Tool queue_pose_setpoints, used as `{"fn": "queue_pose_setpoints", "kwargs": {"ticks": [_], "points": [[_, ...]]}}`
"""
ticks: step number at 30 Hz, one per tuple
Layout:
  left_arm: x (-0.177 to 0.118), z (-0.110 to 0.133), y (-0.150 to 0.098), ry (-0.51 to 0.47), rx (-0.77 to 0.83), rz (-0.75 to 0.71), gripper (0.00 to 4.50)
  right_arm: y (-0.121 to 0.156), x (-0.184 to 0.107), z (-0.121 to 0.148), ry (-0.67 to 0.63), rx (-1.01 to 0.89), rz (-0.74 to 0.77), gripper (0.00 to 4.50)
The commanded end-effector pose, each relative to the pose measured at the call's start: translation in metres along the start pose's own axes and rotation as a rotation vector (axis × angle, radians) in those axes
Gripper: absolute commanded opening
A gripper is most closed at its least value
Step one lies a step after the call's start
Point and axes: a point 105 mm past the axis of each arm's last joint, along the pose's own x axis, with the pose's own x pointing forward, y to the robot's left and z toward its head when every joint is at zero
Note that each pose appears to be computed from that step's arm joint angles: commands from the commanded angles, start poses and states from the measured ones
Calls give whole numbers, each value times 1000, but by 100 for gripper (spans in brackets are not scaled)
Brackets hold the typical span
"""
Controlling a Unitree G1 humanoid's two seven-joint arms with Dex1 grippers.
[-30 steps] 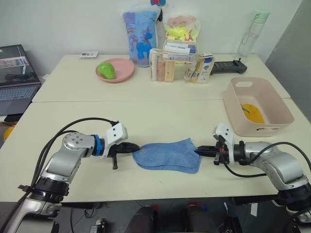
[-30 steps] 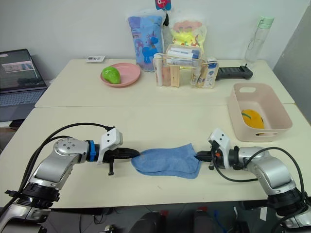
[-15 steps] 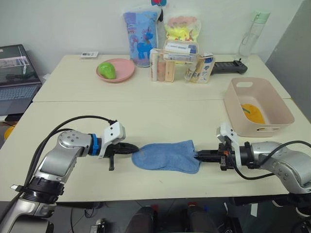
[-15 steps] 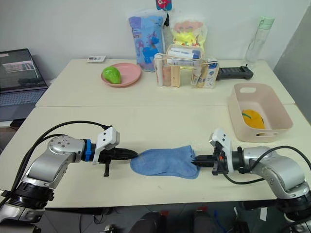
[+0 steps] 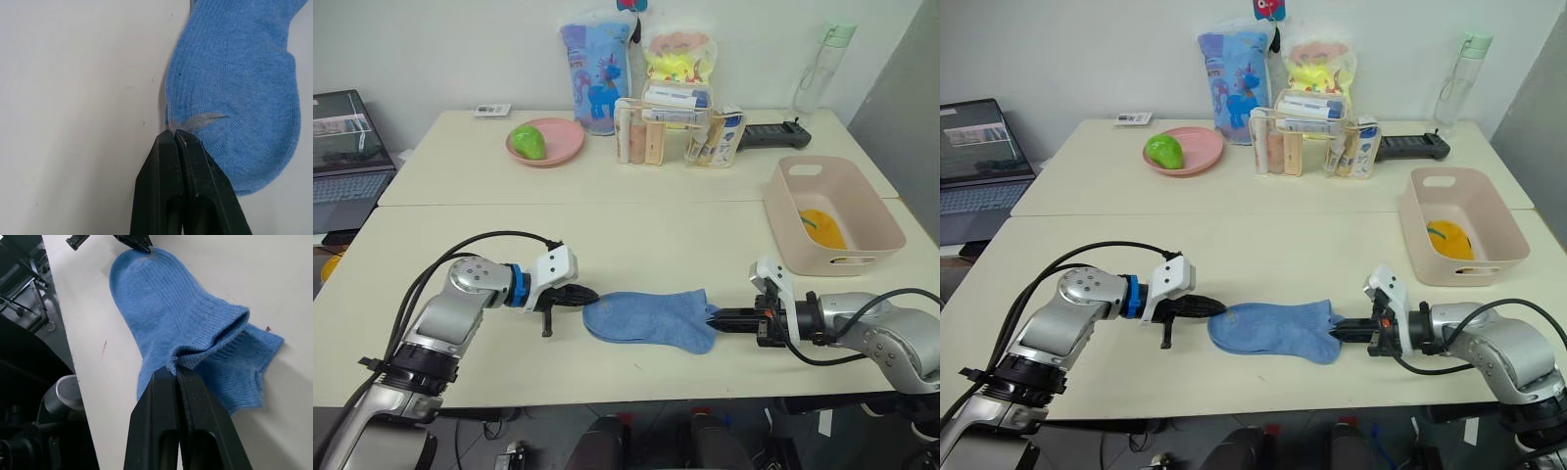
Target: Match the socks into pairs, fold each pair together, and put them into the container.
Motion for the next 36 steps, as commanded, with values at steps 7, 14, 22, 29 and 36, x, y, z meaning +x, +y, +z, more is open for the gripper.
{"fn": "queue_pose_setpoints", "kwargs": {"ticks": [7, 14, 22, 29, 36], "points": [[-7, 7, 4, -3, 49, 12, 62, -12, 1, 11, -50, -94, -76, 72], [-19, 8, 9, 0, 51, 53, 287, -17, -6, 19, -70, -139, -98, 310], [-24, 51, 1, -193, 64, 62, 330, 4, 4, 55, -181, -319, -44, 326], [2, 38, -23, -132, 110, 9, 125, 8, 39, 36, -126, -407, -17, 101], [5, -22, -35, 35, 60, 34, 1, -19, 40, -21, 51, -373, -108, 0]]}}
